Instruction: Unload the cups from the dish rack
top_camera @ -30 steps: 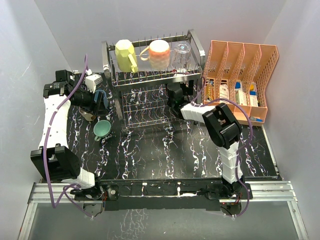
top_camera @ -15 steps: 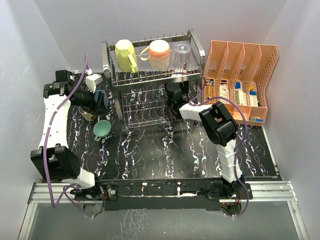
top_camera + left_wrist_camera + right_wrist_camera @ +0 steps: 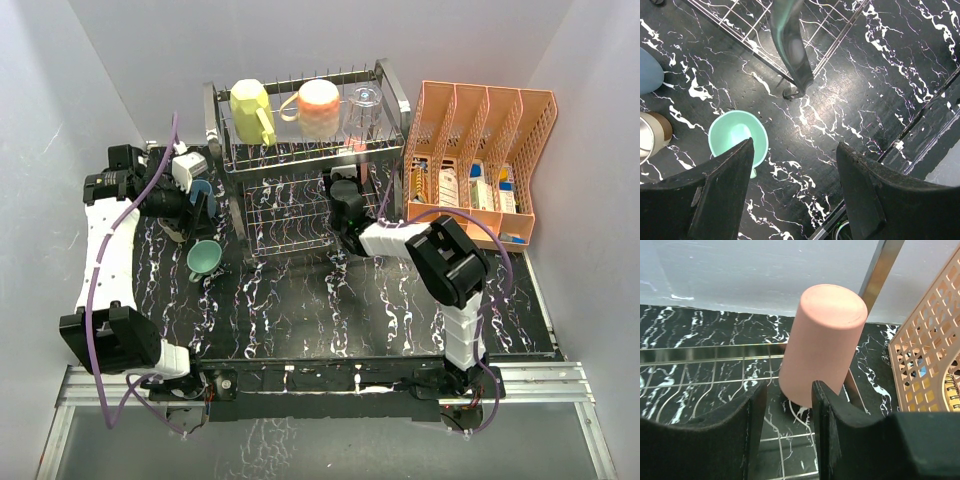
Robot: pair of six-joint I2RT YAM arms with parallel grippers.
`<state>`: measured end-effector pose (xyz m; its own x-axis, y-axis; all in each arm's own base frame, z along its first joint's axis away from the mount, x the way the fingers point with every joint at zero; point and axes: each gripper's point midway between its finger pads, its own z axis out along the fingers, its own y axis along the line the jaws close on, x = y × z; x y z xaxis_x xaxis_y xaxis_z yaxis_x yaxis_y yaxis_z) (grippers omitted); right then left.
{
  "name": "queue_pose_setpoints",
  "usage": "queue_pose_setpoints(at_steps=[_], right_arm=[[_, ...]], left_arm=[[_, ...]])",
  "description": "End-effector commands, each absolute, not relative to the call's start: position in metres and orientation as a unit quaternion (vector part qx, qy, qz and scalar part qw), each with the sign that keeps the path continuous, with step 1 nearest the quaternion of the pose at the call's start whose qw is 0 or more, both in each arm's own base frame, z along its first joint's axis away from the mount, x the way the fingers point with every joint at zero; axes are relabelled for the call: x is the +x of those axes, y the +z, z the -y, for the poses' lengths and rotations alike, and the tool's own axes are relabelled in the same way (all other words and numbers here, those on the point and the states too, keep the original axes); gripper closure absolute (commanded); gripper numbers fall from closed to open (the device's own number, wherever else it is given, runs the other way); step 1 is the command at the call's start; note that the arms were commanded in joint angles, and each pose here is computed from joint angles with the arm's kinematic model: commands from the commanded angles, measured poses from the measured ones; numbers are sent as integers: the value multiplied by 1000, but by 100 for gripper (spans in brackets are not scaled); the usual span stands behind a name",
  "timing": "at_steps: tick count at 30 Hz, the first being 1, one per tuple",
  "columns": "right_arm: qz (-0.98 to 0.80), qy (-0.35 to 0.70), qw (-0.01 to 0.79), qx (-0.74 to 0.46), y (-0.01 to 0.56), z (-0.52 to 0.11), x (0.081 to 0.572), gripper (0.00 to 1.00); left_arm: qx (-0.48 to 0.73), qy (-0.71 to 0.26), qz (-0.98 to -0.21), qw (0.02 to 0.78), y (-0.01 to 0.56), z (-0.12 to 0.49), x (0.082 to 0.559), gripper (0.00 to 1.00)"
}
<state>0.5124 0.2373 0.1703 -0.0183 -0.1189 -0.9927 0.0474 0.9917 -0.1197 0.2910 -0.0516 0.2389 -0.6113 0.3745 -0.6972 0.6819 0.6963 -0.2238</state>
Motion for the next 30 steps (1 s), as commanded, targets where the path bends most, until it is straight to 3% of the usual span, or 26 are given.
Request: queue_pose_setpoints(at_steps=[1, 4, 9, 13, 30], right_arm=[[-675, -15, 738, -2, 218, -243, 495, 58], [-679, -6, 734, 6, 216, -241, 487, 55], [-690, -62, 721, 25, 202, -228, 499, 14], [-702, -82, 706, 48, 188, -217, 523, 3], [-697, -102, 709, 12, 162, -219, 612, 2]], left_arm=[[327, -256, -848, 330, 248, 59, 275, 35], [330, -261, -847, 326, 246, 60, 273, 35], [334, -268, -843, 327, 247, 63, 271, 34], [336, -266, -841, 330, 246, 62, 273, 33], [332, -282, -838, 330, 240, 64, 293, 32]])
